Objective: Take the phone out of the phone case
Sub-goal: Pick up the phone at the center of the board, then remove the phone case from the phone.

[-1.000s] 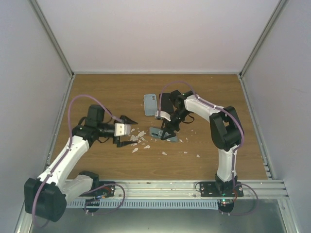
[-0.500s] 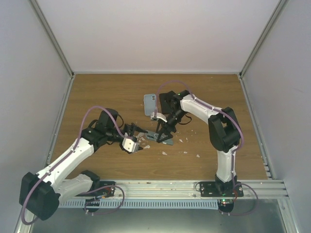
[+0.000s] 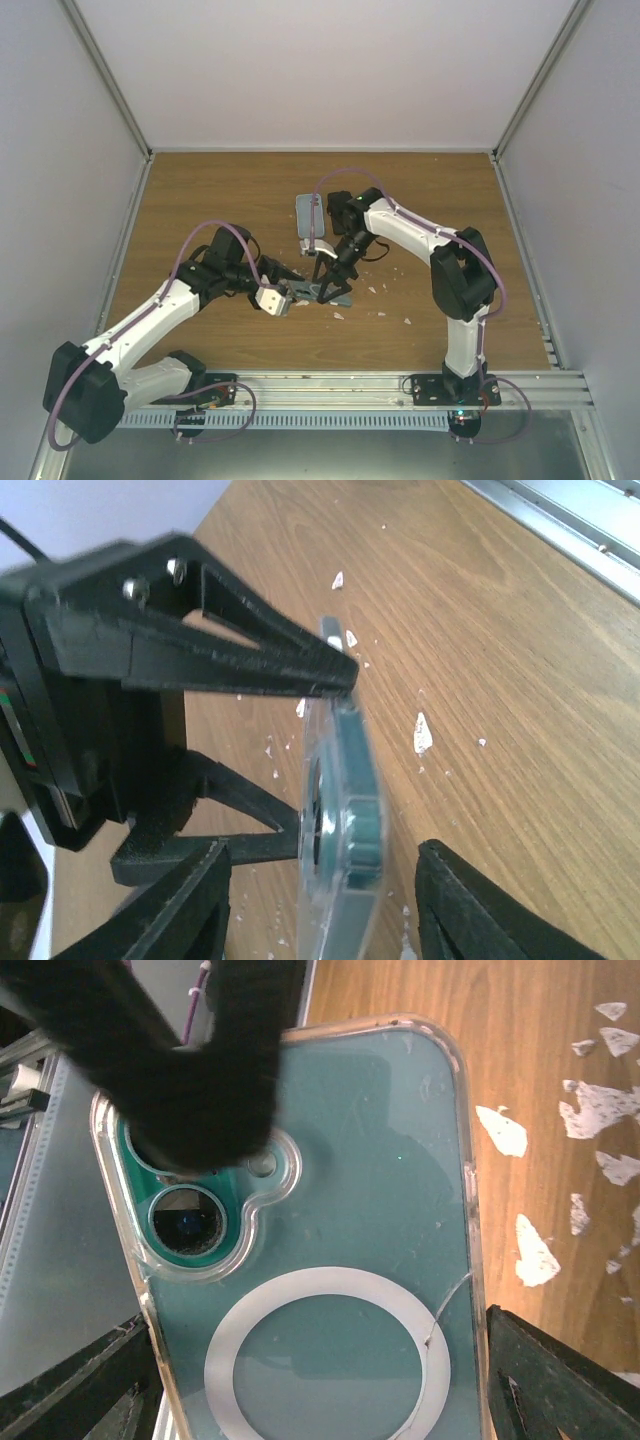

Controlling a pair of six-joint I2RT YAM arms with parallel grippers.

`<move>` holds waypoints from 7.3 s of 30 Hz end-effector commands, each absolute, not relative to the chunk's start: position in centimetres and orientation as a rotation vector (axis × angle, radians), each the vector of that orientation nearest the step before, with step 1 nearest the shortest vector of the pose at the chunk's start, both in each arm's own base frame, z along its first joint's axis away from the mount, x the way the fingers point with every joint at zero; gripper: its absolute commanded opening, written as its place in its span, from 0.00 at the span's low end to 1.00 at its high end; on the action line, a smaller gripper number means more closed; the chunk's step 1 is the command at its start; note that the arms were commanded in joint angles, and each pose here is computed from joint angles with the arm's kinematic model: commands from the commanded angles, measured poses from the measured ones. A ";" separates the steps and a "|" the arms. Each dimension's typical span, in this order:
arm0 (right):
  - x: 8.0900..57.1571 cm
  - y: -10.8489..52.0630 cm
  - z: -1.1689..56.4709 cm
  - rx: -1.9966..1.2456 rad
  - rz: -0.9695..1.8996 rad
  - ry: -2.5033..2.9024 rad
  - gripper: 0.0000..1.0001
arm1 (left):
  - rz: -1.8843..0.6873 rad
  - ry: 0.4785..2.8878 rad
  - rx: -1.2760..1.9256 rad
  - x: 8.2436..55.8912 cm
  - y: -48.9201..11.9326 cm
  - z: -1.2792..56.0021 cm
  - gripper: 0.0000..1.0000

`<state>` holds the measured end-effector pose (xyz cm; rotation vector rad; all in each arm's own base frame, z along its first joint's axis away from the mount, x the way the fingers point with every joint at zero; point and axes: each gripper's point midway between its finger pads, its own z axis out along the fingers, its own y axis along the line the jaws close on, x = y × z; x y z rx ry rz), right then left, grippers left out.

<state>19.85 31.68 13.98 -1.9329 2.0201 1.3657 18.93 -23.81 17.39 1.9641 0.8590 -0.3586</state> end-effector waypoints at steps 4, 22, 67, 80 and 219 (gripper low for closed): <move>18.1 32.5 18.2 -1.953 1.403 1.866 0.55 | -0.341 0.837 1.936 19.6 -24.5 18.6 0.39; 22.2 29.2 23.2 -1.778 1.138 1.683 0.93 | -0.672 1.101 1.872 17.5 -24.6 21.2 0.00; 24.4 30.7 23.2 -1.574 0.929 1.845 0.01 | -1.163 1.569 1.286 27.7 -22.8 27.8 0.52; 30.3 28.4 36.8 -1.168 1.247 1.595 0.00 | -1.225 1.574 0.924 31.3 -21.0 33.3 0.59; 27.7 28.8 39.3 -1.046 1.696 1.559 0.01 | -1.558 1.467 0.783 26.6 -25.9 39.2 0.54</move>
